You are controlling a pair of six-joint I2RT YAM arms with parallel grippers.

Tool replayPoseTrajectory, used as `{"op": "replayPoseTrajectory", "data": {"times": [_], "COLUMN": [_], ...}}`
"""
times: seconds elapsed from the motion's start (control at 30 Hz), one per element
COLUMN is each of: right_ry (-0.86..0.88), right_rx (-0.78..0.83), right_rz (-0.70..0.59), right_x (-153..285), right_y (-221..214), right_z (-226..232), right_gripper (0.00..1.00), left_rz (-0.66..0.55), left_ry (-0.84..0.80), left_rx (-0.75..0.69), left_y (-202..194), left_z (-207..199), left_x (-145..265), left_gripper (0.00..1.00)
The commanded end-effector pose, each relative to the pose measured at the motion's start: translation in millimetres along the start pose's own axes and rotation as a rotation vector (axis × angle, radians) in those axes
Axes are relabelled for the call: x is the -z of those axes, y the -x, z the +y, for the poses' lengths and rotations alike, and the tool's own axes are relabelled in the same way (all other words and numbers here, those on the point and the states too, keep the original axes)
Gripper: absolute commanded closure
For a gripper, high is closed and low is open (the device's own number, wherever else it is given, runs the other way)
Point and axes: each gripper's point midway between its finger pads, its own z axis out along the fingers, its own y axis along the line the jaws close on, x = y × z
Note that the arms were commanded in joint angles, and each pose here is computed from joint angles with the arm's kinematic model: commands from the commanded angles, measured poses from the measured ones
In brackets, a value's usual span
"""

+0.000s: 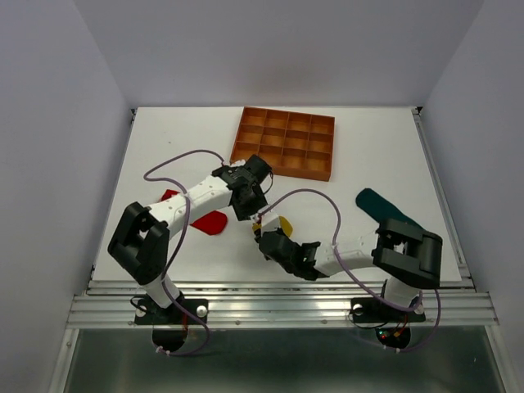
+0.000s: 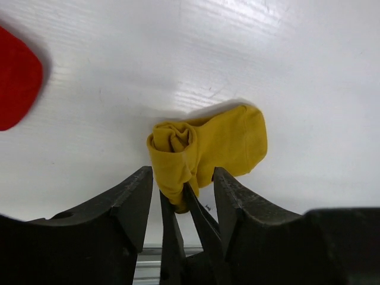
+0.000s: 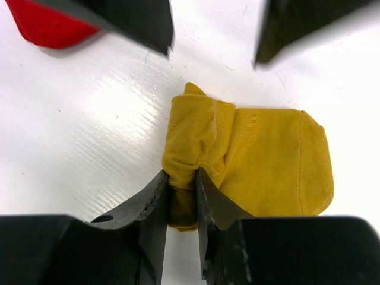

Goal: Roll the socks

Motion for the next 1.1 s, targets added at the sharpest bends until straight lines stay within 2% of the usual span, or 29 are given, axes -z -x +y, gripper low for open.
{"op": "replayPoseTrajectory", "data": {"times": [0.0,0.13,0.23,0.47,0.6,0.73,1.07], "right_ry": [0.126,0.204,0.326,0.42,0.426,0.481,0.427], "right_rx": [-0.128,-0.298,-0.428,-0.61,-0.775,-0.858,-0.93], "right_rz": [0.079,0.079,0.073,0.074,0.1,0.109,0.149], "right_x": [4.4,3.0,11.9,17.3,16.4,17.8,11.4], "right_y": [-18.1,-10.4,-7.5,-5.2,-18.5,-22.7,-40.3], "right_z": [5.7,-8.9,-11.9,-25.4,-47.3,-50.0,-63.3], "right_gripper": [0.99,0.99,0.99,0.99,0.99,0.99,0.99], "left_rz": [-0.086,-0.1,-0.091,-0.077,-0.057,-0.009,0.08], "left_ry": [-0.063,-0.073,-0.083,-0.146,-0.218,-0.259,-0.317], "left_rx": [0.031,0.021,0.015,-0.034,-0.059,-0.086,-0.148], "left_y": [30.4,35.2,34.0,28.5,21.0,8.6,-21.2], "left_z": [1.0,3.3,5.2,0.1,-8.3,-12.9,-34.6], "left_x": [14.5,16.4,13.5,12.2,10.7,7.1,-14.3], "left_gripper": [0.43,0.43,0.43,0.43,0.43,0.43,0.44]}}
